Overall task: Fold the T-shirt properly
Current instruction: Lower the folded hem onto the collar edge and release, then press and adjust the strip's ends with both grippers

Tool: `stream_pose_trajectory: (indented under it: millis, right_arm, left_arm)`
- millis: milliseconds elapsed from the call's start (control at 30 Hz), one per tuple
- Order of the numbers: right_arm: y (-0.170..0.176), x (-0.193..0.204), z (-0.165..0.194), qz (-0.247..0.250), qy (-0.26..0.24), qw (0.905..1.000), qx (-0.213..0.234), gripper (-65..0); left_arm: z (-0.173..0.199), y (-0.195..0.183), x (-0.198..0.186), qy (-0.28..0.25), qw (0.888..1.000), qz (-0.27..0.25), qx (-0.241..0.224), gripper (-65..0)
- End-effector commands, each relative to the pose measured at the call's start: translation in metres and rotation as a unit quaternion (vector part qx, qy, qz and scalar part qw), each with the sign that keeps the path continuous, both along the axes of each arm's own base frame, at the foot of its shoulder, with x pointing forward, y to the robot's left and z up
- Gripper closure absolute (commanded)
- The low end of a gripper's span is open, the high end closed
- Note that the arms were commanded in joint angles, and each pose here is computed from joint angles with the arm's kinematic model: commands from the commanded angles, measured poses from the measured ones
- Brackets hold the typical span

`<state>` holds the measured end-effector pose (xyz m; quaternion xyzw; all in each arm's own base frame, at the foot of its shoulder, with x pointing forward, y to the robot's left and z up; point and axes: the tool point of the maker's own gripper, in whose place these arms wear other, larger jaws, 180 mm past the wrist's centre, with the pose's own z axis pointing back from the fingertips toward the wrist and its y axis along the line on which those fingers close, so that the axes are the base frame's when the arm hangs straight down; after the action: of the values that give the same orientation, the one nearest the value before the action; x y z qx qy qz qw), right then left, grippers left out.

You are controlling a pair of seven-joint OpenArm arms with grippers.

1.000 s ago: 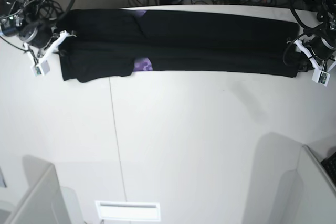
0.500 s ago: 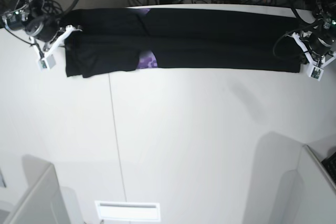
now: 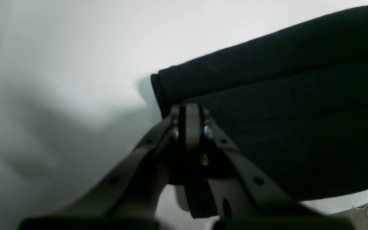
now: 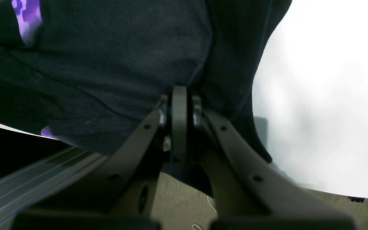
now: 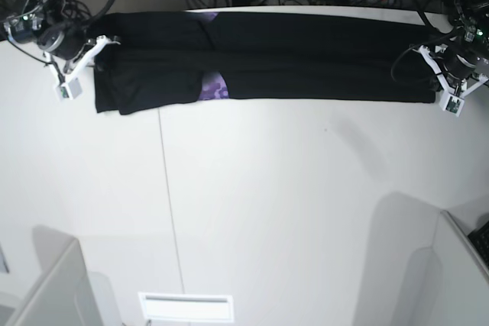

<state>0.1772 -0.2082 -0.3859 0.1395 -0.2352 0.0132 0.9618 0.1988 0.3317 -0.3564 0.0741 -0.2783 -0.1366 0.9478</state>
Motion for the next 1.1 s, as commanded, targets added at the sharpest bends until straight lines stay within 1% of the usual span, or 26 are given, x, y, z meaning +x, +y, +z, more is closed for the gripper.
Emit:
stream_pose_trajectory:
  millis: [0,67,100,133,233,300,367,400,433,467,500,533,567,633,667,733,800,867,933,1033,1067]
  right_arm:
    - [-0.007,0.003,0.006,-0.001,-0.011,0.9999,-0.009,-14.7]
    - [-0.008,0.004,0.007,-0.002,-0.013,0.9999,-0.010,-23.7]
    - [-0.008,0.004,0.007,-0.002,-0.014,0.9999,-0.010,-27.2]
    - [-0.008,0.004,0.008,-0.002,-0.014,0.9998,-0.011,-29.0]
    - [-0.009,0.009,0.012,-0.004,-0.031,0.9994,-0.012,-29.1]
    - [-0.008,0.012,0.014,-0.004,-0.049,0.9987,-0.012,-29.1]
    - [-0.008,0.020,0.023,-0.002,-0.080,0.9967,-0.014,-29.0]
    - [-0.005,0.024,0.025,0.002,-0.091,0.9958,-0.012,-27.6]
    - [-0.001,0.027,0.027,0.005,-0.102,0.9947,-0.008,-24.6]
    - [0.001,0.032,0.030,0.006,-0.118,0.9930,-0.004,-19.1]
    - [0.003,0.037,0.033,0.009,-0.131,0.9913,-0.003,-11.3]
    - [0.006,0.041,0.036,0.013,-0.144,0.9895,0.000,-1.5]
    - [0.010,0.045,0.038,0.016,-0.152,0.9882,0.005,0.0]
    - [0.015,0.050,0.039,0.023,-0.162,0.9865,0.010,0.0]
    - [0.016,0.054,0.036,0.020,-0.160,0.9869,0.009,0.0]
    - [0.011,0.061,0.028,0.016,-0.149,0.9886,-0.014,0.0]
    - [-0.002,0.066,0.016,0.013,-0.132,0.9898,-0.052,0.0]
    - [-0.010,0.069,0.006,0.008,-0.117,0.9905,-0.072,0.0]
    - [-0.016,0.071,-0.005,0.002,-0.101,0.9916,-0.080,0.0]
    - [-0.022,0.072,-0.021,-0.008,-0.080,0.9937,-0.079,0.0]
    - [-0.024,0.072,-0.027,-0.012,-0.076,0.9940,-0.077,0.0]
  left_arm:
    - [0.012,0.006,0.007,-0.017,1.000,-0.004,0.012,-4.1]
    - [0.013,0.006,0.007,-0.018,1.000,-0.004,0.013,-14.3]
    - [0.014,0.005,0.007,-0.019,1.000,-0.005,0.013,-19.7]
    - [0.014,0.005,0.007,-0.020,1.000,-0.005,0.012,-24.5]
    - [0.015,0.004,0.006,-0.021,1.000,-0.007,0.012,-38.8]
    - [0.022,0.003,0.009,-0.030,0.999,-0.011,0.017,-43.4]
    - [0.032,0.009,0.009,-0.045,0.999,0.000,0.026,-44.8]
    - [0.035,0.012,0.009,-0.051,0.998,0.007,0.026,-44.8]
    - [0.035,0.011,0.010,-0.056,0.998,0.013,0.021,-44.3]
    - [0.032,0.008,0.009,-0.057,0.998,0.019,0.014,-42.3]
    - [0.030,0.005,0.009,-0.057,0.998,0.020,0.008,-37.5]
    - [0.027,0.002,0.008,-0.056,0.998,0.021,0.004,-30.3]
    - [0.026,0.000,0.009,-0.058,0.998,0.023,-0.001,-20.9]
    - [0.019,-0.002,0.012,-0.060,0.997,0.036,-0.015,-2.5]
    - [0.012,0.000,0.011,-0.053,0.997,0.044,-0.024,0.0]
    - [0.000,0.003,0.010,-0.042,0.997,0.057,-0.037,0.0]
    - [-0.009,0.005,0.011,-0.035,0.996,0.071,-0.051,0.0]
    - [-0.020,0.008,0.007,-0.024,0.995,0.081,-0.061,0.0]
    - [-0.024,0.010,0.009,-0.031,0.993,0.086,-0.070,0.0]
    - [-0.030,0.010,0.010,-0.051,0.991,0.092,-0.086,0.0]
    - [-0.034,0.011,0.008,-0.046,0.990,0.097,-0.090,0.0]
